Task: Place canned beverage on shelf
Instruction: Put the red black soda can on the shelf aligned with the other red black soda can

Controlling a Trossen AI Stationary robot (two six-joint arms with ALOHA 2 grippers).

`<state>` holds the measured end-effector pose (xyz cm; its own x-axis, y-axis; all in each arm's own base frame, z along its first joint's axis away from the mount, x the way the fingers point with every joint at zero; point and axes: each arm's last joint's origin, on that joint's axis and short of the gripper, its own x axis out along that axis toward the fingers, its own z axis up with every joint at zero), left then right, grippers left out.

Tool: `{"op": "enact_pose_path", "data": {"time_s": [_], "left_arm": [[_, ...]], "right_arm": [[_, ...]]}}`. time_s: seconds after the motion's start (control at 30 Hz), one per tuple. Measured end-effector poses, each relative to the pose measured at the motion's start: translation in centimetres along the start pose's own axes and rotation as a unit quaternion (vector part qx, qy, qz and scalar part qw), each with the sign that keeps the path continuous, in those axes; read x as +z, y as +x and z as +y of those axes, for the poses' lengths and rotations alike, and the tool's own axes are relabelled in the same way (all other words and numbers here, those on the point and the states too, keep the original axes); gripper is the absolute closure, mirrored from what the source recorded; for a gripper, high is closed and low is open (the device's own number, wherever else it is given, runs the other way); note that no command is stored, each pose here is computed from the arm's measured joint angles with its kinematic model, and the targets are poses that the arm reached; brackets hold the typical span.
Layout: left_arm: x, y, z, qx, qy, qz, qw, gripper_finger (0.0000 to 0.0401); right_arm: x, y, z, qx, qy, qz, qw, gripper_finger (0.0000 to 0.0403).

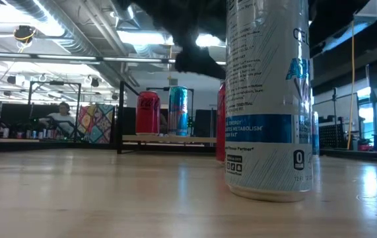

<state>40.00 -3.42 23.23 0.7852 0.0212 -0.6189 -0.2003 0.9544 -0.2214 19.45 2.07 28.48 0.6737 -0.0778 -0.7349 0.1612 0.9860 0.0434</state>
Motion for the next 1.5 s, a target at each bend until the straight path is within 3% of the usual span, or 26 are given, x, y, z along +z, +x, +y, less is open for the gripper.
{"op": "enact_pose_path", "data": {"time_s": [0.13, 0.3, 0.53, 0.83, 0.97, 1.17, 1.37, 1.5], "left_arm": [[-0.9, 1.4, 0.3, 0.016, 0.013, 0.014, 1.000, 0.0022], [-1.0, 2.6, 0.2, -0.008, 0.015, -0.002, 1.000, 0.0022], [-2.3, 4.3, 0.4, 0.016, 0.003, 0.016, 1.000, 0.0026], [-1.9, 3.7, 0.5, 0.029, -0.028, 0.009, 0.999, 0.0132], [-0.2, 1.5, 0.1, 0.027, -0.038, 0.002, 0.999, 0.0133], [2.9, -5.2, 0.1, 0.037, -0.053, -0.011, 0.998, 0.0133], [4.0, -11.8, 3.5, 0.148, -0.092, -0.014, 0.985, 0.0133], [3.7, -12.7, 6.7, 0.209, -0.123, 0.014, 0.970, 0.0133]], "right_arm": [[-0.2, -0.8, -0.2, -0.007, 0.017, -0.008, 1.000, 0.0061], [-0.5, -0.8, -0.3, -0.014, 0.018, 0.004, 1.000, 0.0061], [-0.4, -0.6, -0.3, -0.015, 0.017, 0.008, 1.000, 0.0061], [-0.4, -0.6, -0.3, -0.015, 0.015, 0.007, 1.000, 0.0061], [-0.4, -0.6, -0.3, -0.016, 0.004, 0.007, 1.000, 0.0061], [-0.3, -0.6, -0.4, -0.032, 0.004, -0.001, 0.999, 0.0061], [-0.1, -0.6, -0.3, -0.029, 0.004, -0.011, 1.000, 0.0061], [0.2, -0.6, -0.3, -0.033, -0.006, -0.029, 0.999, 0.0061]]}}
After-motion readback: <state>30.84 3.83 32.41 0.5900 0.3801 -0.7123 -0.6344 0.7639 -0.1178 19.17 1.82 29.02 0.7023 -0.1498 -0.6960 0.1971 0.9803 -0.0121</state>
